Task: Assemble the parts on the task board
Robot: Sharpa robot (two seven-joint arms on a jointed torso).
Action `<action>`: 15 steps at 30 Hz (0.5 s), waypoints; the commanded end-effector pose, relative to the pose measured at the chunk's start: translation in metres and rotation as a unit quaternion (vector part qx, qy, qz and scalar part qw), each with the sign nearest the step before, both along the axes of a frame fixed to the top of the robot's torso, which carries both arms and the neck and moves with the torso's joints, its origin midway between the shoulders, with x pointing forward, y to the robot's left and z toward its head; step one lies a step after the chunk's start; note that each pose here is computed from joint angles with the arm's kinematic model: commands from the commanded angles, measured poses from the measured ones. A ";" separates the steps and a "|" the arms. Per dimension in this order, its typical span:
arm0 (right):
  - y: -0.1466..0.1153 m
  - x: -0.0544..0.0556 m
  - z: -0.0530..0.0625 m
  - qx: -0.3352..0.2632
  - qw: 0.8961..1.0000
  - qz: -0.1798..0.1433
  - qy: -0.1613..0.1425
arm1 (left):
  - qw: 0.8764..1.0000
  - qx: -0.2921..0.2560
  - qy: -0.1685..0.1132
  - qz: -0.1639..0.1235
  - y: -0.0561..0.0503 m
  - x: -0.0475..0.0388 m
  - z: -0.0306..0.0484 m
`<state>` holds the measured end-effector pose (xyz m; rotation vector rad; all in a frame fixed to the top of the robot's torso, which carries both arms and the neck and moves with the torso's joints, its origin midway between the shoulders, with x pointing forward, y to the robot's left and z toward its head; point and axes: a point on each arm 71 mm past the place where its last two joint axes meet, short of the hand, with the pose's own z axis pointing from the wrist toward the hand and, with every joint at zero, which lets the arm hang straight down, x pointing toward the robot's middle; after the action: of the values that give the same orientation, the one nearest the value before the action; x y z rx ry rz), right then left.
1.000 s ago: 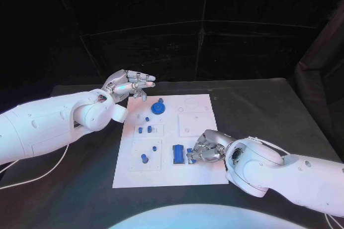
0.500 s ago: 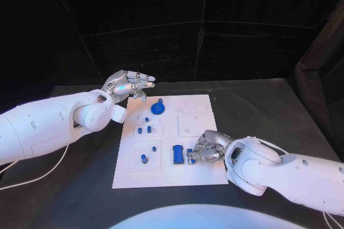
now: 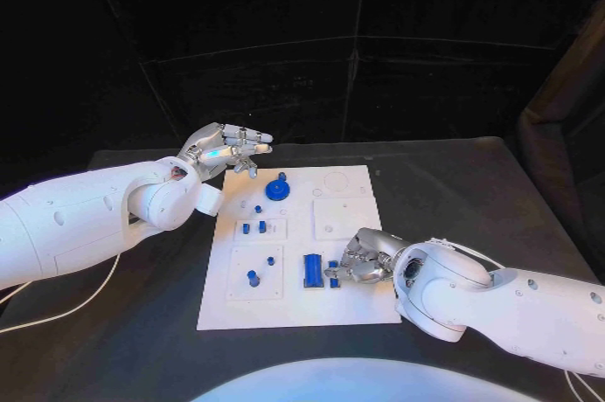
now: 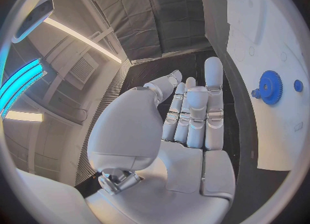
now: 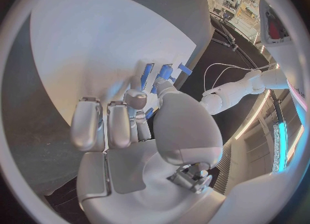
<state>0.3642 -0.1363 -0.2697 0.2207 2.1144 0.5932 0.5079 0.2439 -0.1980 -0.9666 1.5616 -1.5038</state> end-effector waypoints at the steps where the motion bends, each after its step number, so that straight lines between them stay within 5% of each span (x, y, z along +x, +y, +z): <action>1: 0.003 -0.001 0.001 -0.003 1.000 0.011 -0.002 | 1.000 -0.004 0.001 -0.006 -0.001 -0.0002 0.0011; 15: -0.004 -0.001 0.003 0.004 1.000 0.016 -0.012 | 1.000 -0.003 0.002 -0.006 0.000 -0.0002 0.0010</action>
<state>0.3635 -0.1408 -0.2691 0.2082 2.1131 0.5896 0.5078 0.2442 -0.1982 -0.9687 1.5659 -1.5024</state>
